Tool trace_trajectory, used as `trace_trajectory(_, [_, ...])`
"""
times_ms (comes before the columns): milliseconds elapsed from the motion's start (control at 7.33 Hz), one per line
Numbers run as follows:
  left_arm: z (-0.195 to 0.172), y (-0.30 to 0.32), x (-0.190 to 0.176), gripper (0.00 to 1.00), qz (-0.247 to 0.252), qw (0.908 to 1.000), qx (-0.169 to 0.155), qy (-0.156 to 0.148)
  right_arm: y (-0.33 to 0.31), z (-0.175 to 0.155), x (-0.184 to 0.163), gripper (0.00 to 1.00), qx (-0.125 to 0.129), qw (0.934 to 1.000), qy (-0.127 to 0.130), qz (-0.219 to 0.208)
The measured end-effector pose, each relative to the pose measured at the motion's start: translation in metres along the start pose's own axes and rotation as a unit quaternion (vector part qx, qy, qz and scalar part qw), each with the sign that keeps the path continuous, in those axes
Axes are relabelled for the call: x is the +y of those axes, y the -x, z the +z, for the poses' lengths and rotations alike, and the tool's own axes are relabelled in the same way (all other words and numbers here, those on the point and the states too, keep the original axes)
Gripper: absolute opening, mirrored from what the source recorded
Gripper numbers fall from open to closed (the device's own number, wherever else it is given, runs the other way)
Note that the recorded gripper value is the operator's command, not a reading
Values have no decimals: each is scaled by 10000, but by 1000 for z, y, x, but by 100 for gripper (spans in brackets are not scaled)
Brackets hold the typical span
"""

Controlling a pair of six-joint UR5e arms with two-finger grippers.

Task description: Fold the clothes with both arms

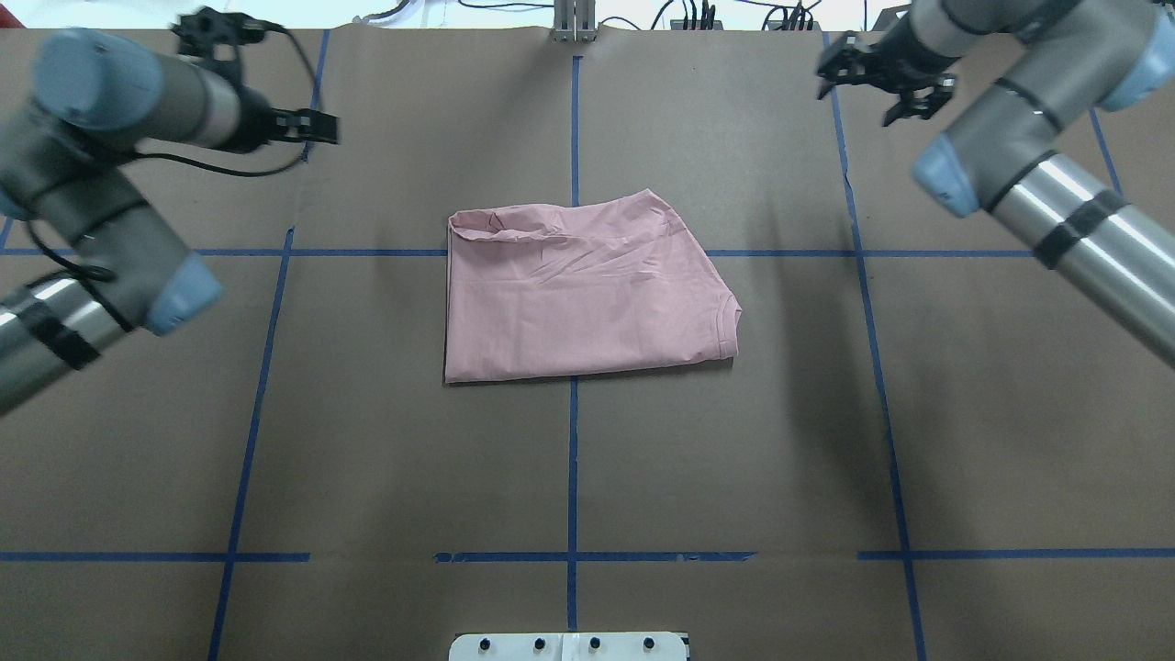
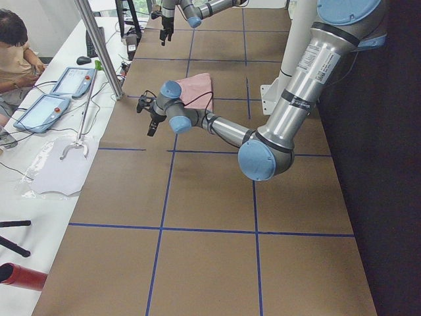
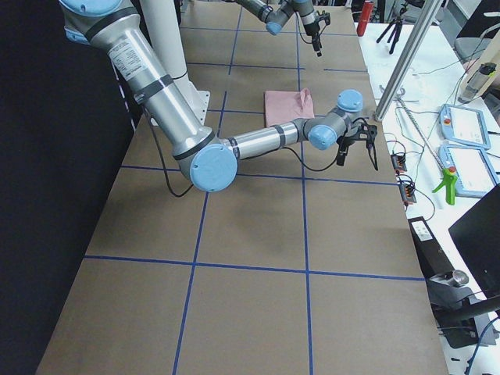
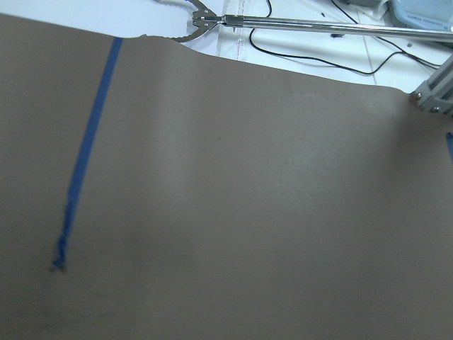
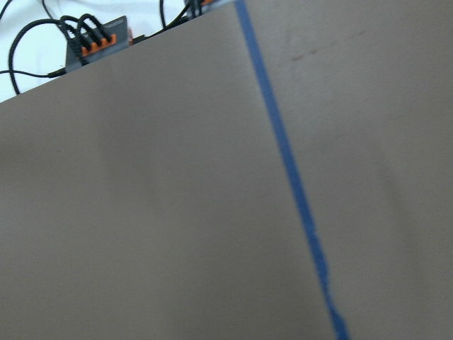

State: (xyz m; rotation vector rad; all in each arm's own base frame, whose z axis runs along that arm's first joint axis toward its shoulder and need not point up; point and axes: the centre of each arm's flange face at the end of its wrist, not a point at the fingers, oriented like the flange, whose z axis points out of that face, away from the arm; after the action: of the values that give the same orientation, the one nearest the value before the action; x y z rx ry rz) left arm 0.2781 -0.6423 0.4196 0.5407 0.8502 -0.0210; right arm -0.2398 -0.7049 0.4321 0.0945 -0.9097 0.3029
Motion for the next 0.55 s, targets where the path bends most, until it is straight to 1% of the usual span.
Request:
trace_trajectory(136, [-22,66,-3,100,510,9986,-85,140,-64,-20,-18,100,96,9991,68,-399])
trace_trajectory(273, [-52,132,-3,100,796,9964,-82,278,-123,-48,-36,100,233,9969,162,-730])
trace_trajectory(409, [-92,194,-2,100,920,9950,-13,383,-174,-79,-49,100,393,9938,295,-1002])
trace_trajectory(546, [-134,246,2,100,962,9944,5,440,-218,-109,-49,100,527,9905,439,-1191])
